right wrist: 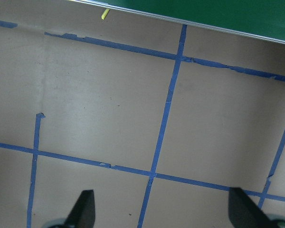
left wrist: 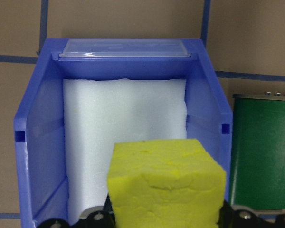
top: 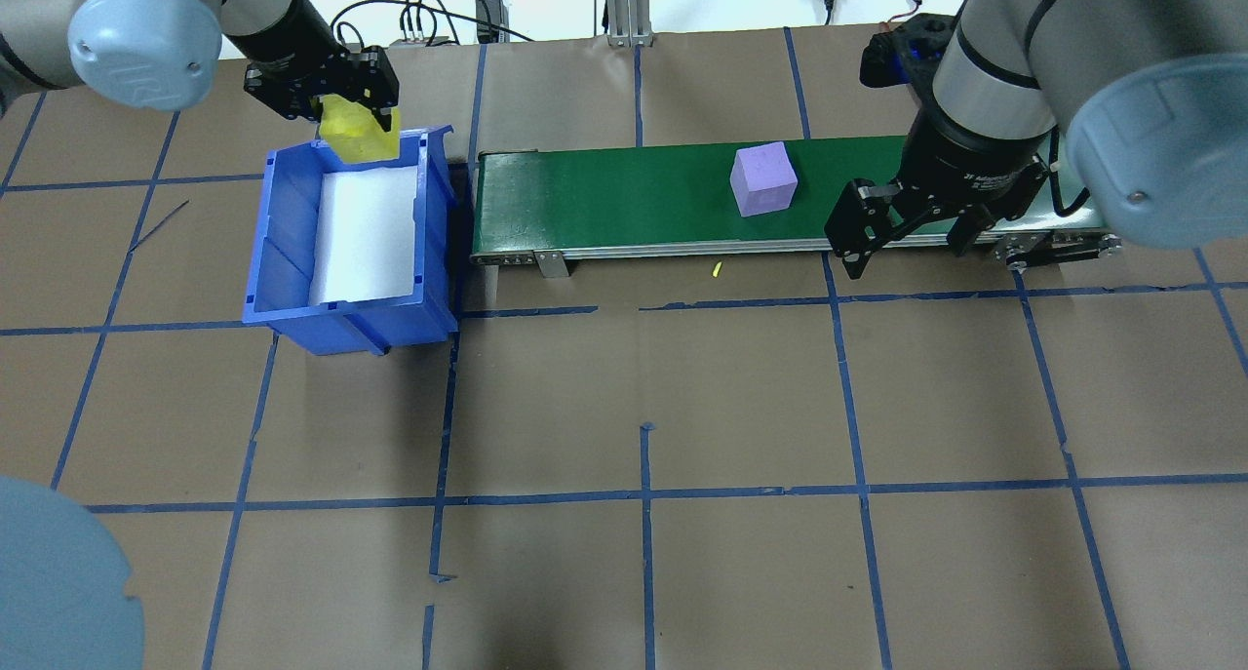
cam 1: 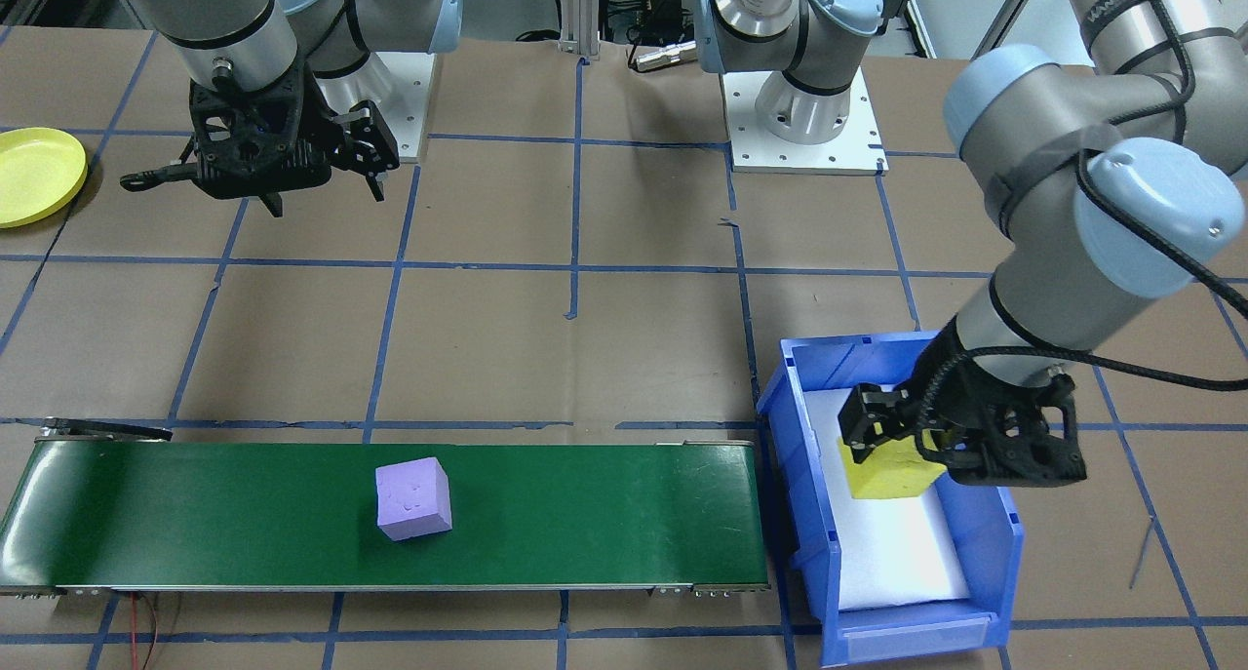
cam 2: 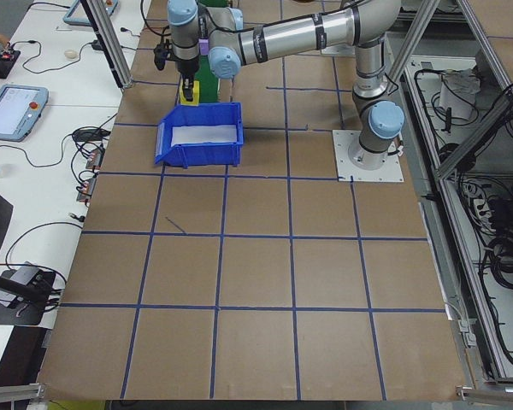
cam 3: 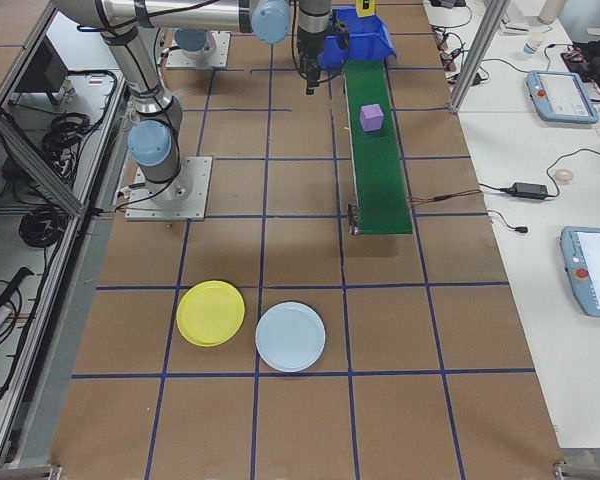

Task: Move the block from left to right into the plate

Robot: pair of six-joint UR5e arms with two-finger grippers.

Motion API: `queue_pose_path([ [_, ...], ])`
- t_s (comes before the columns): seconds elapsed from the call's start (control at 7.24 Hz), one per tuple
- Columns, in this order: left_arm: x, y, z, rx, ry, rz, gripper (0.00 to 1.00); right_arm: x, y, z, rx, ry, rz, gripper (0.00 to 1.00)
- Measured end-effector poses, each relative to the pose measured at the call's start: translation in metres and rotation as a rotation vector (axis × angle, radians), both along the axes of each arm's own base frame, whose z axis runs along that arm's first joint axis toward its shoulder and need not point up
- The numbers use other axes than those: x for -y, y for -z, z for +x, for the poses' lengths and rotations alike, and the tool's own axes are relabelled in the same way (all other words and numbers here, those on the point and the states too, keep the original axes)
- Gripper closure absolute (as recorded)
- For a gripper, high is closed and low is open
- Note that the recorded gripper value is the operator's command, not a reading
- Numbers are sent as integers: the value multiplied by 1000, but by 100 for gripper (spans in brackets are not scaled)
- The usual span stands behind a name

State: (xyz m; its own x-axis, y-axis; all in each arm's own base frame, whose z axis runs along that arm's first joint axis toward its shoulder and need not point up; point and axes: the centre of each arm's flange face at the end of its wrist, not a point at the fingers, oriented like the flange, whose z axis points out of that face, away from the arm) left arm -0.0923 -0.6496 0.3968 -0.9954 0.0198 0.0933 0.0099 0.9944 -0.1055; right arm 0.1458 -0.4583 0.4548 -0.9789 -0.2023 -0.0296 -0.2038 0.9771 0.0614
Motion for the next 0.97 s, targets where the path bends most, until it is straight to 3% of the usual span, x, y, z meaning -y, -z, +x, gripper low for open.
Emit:
queue_pose_path([
  [0.28, -2, 16, -45, -2, 69, 7, 55, 5, 6, -4, 7, -16, 2, 0],
  [0.55, 1, 46, -82, 3, 107, 22, 54, 50, 45, -50, 43, 2, 1, 0],
  [0.69, 2, 63, -93, 5, 118, 31, 53, 75, 65, -79, 74, 20, -18, 0],
  [0.97, 5, 83, -105, 7, 123, 28, 52, 118, 93, -106, 89, 53, -78, 0],
])
